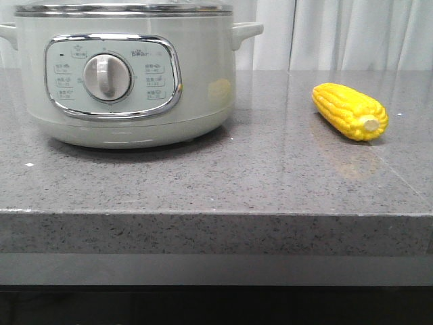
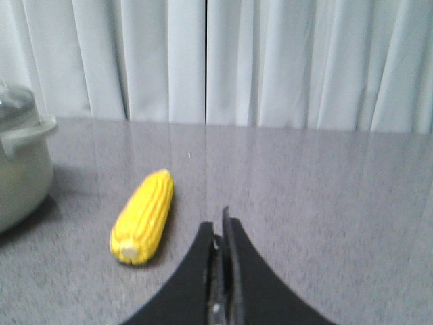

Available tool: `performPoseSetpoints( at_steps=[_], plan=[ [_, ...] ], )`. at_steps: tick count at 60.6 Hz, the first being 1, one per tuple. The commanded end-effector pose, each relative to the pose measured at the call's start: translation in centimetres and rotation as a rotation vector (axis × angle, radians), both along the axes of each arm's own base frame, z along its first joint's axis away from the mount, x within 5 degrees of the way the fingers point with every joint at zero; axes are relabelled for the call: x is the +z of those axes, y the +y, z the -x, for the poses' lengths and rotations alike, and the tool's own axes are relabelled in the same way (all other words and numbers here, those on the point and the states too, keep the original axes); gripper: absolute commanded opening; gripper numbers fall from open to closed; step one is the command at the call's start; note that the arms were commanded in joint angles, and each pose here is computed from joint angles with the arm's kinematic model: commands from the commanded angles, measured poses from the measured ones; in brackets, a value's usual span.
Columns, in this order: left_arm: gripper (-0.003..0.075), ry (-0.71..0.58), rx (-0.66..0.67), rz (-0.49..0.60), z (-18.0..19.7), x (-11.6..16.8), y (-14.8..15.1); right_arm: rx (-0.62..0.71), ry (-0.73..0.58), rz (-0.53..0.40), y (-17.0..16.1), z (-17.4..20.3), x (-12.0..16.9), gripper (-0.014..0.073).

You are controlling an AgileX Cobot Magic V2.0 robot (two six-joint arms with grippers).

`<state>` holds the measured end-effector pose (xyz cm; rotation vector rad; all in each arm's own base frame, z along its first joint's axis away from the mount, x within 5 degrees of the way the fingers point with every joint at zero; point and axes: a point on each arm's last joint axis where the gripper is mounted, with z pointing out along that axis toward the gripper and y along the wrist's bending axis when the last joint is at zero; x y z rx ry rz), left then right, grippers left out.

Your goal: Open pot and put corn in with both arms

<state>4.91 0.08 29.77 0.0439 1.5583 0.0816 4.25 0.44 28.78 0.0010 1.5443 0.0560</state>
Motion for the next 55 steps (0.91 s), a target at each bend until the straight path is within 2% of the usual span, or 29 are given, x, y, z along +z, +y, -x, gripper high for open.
performPoseSetpoints(
  at_steps=[1, 10, 20, 22, 26, 31, 33, 36, 40, 45, 55],
  plan=[
    [-0.0019, -0.026, 0.006, -0.024, -1.1, 3.6, 0.1, -0.013, -0.036, 0.006, -0.1, -0.8, 3.8, -0.0059],
    [-0.0018, 0.0, 0.006, -0.023, -2.8, 5.8, 0.1, -0.002, 0.043, 0.008, -0.1, -2.6, 6.2, -0.0059],
    [-0.0001, 0.01, 0.006, -0.023, -3.2, 6.0, 0.2, -0.001, 0.071, 0.007, -0.1, -3.3, 6.3, -0.0038],
    [0.0032, 0.01, 0.006, -0.023, -3.2, 6.0, 0.2, -0.001, 0.071, 0.007, -0.1, -3.3, 6.3, -0.0006],
    [0.0158, 0.01, 0.006, -0.023, -3.2, 6.0, 0.2, -0.001, 0.072, 0.007, -0.1, -3.3, 6.3, 0.0105],
    [0.0403, 0.009, 0.003, -0.014, -3.2, 6.0, 0.1, -0.002, 0.069, 0.007, -0.1, -3.3, 6.3, 0.0288],
    [0.0478, 0.009, 0.002, -0.01, -3.2, 6.0, 0.1, -0.002, 0.069, 0.007, -0.1, -3.3, 6.3, 0.035],
    [0.0552, 0.009, -0.001, -0.001, -3.2, 6.0, 0.1, -0.002, 0.069, 0.007, -0.1, -3.3, 6.3, 0.0412],
    [0.0591, 0.008, -0.014, 0.047, -3.2, 6.0, 0.0, -0.002, 0.069, 0.007, -0.1, -3.3, 6.3, 0.0451],
    [0.059, 0.026, -0.029, 0.098, -3.6, 6.1, -0.2, -0.002, 0.071, 0.007, -0.1, -3.3, 6.3, 0.0451],
    [0.059, 0.192, -0.043, 0.117, -6.3, 7.3, -0.3, -0.002, 0.071, 0.007, -0.1, -3.3, 6.3, 0.0451]
  ],
)
